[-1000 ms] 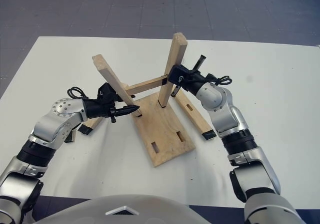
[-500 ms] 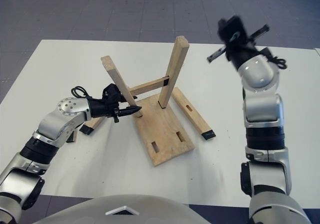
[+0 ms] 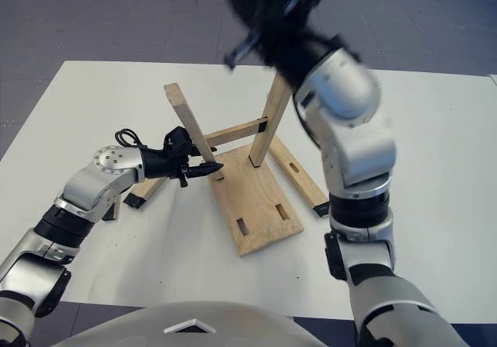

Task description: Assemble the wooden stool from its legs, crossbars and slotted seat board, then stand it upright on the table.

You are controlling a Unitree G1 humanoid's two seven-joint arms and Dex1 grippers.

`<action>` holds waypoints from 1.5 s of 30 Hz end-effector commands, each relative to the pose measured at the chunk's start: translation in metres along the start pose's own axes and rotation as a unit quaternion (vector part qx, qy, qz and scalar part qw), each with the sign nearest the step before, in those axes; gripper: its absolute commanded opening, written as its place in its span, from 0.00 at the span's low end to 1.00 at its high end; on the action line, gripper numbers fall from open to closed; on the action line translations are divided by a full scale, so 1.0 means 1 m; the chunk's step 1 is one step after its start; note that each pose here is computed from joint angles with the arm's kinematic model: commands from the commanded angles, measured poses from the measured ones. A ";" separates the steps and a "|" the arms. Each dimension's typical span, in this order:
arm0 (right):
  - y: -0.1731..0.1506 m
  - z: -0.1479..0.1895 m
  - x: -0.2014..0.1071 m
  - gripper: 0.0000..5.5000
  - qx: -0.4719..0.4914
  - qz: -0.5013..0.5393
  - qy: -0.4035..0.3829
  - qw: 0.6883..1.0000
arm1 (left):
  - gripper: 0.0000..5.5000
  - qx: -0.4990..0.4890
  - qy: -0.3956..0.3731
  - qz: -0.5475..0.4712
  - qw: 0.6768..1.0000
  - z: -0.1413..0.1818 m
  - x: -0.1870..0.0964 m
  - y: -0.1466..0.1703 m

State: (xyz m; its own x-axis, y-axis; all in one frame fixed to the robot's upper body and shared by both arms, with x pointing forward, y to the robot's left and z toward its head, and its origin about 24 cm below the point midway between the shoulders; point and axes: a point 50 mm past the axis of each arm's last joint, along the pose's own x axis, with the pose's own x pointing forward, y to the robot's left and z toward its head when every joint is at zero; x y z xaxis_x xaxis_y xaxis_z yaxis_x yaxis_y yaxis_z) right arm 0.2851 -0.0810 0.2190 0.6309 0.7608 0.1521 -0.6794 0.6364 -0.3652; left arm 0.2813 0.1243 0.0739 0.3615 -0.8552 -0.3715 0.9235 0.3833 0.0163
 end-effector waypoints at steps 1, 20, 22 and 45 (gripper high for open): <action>0.058 -0.095 -0.037 0.02 0.063 0.196 0.258 0.944 | 0.37 -0.049 0.261 0.017 0.964 -0.102 -0.007 -0.026; -0.071 0.038 -0.031 0.02 0.231 -0.095 -0.117 0.961 | 0.37 0.002 0.168 0.081 0.982 -0.067 -0.001 0.023; -0.072 0.036 -0.031 0.02 0.237 -0.099 -0.111 0.960 | 0.37 0.001 0.163 0.092 0.982 -0.063 -0.004 0.032; -0.077 0.000 -0.052 0.02 0.258 -0.143 -0.046 0.954 | 0.70 0.025 0.059 0.116 0.991 -0.016 -0.021 0.049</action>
State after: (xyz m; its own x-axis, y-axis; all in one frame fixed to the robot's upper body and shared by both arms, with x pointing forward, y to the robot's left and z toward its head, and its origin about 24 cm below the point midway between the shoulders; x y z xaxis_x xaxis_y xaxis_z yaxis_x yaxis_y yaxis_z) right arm 0.3040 -0.1590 0.2446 0.7747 0.5594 0.2948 -0.6227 0.7558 0.2022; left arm 0.3212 0.1567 0.0667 0.5490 -0.7155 -0.4321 0.8268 0.5407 0.1552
